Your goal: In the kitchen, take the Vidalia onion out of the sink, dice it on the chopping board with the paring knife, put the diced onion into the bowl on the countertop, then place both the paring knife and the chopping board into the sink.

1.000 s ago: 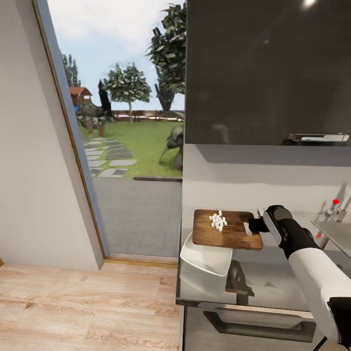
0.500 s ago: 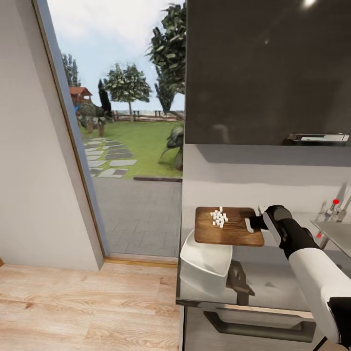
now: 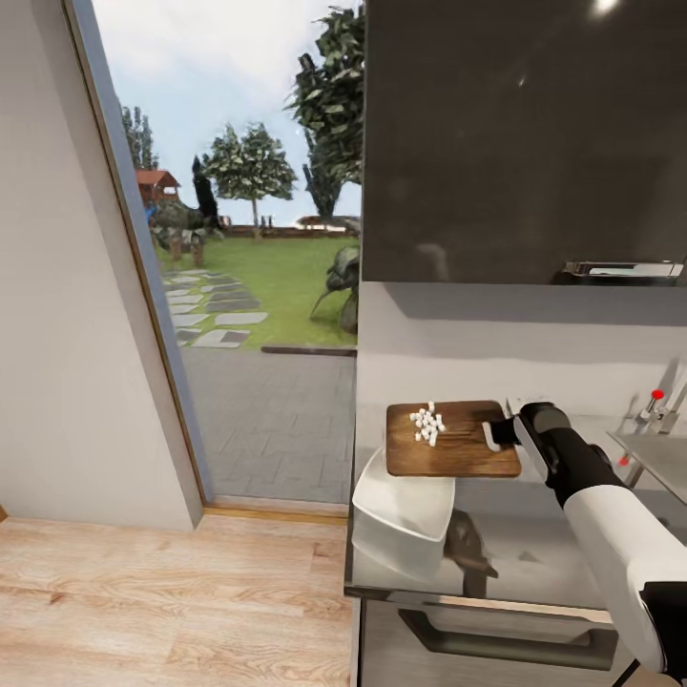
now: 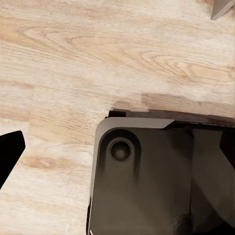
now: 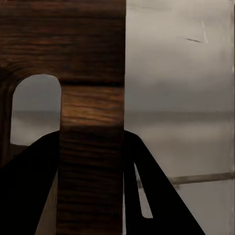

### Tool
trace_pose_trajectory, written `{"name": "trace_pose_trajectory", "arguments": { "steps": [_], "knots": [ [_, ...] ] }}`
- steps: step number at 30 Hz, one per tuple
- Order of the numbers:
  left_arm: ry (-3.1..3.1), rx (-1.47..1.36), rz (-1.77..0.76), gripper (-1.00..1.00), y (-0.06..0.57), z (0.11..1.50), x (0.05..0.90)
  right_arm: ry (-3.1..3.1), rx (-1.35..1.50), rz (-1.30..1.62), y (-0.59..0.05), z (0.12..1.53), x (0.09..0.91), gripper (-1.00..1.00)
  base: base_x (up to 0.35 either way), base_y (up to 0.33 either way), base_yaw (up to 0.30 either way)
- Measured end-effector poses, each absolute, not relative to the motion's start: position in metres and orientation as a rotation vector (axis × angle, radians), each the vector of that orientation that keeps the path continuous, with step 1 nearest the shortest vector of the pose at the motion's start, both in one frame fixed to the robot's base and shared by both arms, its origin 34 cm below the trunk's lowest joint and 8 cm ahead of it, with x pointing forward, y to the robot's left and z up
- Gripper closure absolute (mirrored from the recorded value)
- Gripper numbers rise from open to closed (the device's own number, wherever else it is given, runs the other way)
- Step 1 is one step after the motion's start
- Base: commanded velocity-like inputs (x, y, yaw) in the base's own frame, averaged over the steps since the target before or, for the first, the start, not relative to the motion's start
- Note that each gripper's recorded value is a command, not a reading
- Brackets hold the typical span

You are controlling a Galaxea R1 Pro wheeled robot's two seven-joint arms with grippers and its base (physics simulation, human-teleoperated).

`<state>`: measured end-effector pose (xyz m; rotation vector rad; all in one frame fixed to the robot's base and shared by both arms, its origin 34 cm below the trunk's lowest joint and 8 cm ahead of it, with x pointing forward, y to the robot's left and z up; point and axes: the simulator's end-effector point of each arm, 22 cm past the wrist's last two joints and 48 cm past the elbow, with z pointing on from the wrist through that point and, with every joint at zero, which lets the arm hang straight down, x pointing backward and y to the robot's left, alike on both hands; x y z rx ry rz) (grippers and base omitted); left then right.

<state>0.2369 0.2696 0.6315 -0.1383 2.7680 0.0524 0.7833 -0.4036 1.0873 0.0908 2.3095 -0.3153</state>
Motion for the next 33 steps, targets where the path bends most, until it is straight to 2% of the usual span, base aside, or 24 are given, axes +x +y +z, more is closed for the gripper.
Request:
{"name": "trace_pose_trajectory", "arguments": {
  "steps": [33],
  "knots": [
    [2.768,-0.138,0.052,-1.0,0.27,0.632,0.237,2.202,0.042,-0.404,-0.413,1.106,0.797,1.0,0.0,0.0,0.0]
  ]
}}
